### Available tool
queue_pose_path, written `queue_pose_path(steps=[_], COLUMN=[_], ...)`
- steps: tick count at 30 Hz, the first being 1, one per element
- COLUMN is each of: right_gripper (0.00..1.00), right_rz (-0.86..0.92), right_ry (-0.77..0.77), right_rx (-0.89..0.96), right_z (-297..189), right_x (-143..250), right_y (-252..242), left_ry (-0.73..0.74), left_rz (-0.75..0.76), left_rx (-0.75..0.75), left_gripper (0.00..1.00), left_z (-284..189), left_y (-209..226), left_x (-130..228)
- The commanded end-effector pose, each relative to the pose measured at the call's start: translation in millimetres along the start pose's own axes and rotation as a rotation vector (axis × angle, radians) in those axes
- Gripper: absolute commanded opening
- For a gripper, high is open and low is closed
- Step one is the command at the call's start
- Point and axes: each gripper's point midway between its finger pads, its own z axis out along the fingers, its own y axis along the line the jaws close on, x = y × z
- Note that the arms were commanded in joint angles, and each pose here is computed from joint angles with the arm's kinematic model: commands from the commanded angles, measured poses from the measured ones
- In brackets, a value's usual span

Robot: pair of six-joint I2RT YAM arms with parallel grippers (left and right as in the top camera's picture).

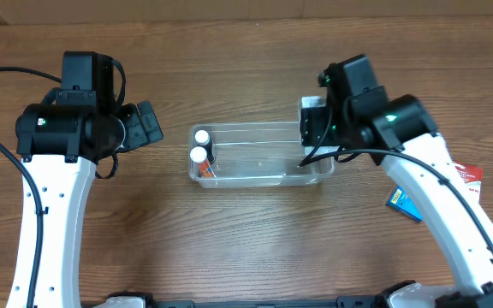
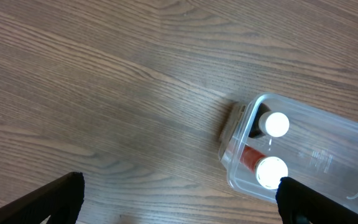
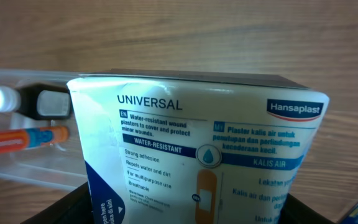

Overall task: Pack container
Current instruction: 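Lower the white box into the container's right end and release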

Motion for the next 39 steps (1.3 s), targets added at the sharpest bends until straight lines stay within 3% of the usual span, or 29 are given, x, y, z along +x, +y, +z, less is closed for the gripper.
queue_pose_path(steps=[1, 13, 17, 20, 24, 28, 32, 35, 37, 39], right_gripper=[0.72, 0.76, 0.87, 0.89, 0.89, 0.91, 1.00, 1.00, 1.00, 1.00], right_rz=[0.011, 0.010, 0.010, 0.011, 0.009, 0.051, 0.200, 0.417, 0.624, 0.703], right_ry=[0.081, 0.191, 0.183, 0.177, 0.100, -0.118, -0.333, -0.320, -0.218, -0.142], right_rx=[0.004, 0.028, 0.026, 0.024, 0.005, 0.072, 0.166, 0.261, 0.350, 0.371], right_z=[43, 123, 124, 122, 95, 20, -64, -87, -84, -74], right_x=[22, 45, 43, 41, 17, -31, -61, -43, -9, 11], right_y=[-1, -7, -6, -5, 2, -9, -58, -123, -175, -195], left_ry=[-0.004, -0.004, -0.003, -0.004, -0.004, -0.004, -0.004, -0.005, -0.006, -0.010], left_rz=[0.004, 0.004, 0.004, 0.005, 0.005, 0.005, 0.009, 0.010, 0.012, 0.011], left_rx=[0.006, 0.006, 0.006, 0.004, 0.005, 0.004, 0.005, 0.005, 0.006, 0.007], left_gripper=[1.00, 1.00, 1.00, 1.00, 1.00, 1.00, 1.00, 1.00, 1.00, 1.00], left_z=[-1, -1, -1, -1, -1, -1, -1, -1, -1, -1], left_y=[-1, -1, -1, -1, -1, -1, -1, -1, -1, -1], left_x=[-3, -3, -3, -3, -3, -3, -3, -3, -3, -4])
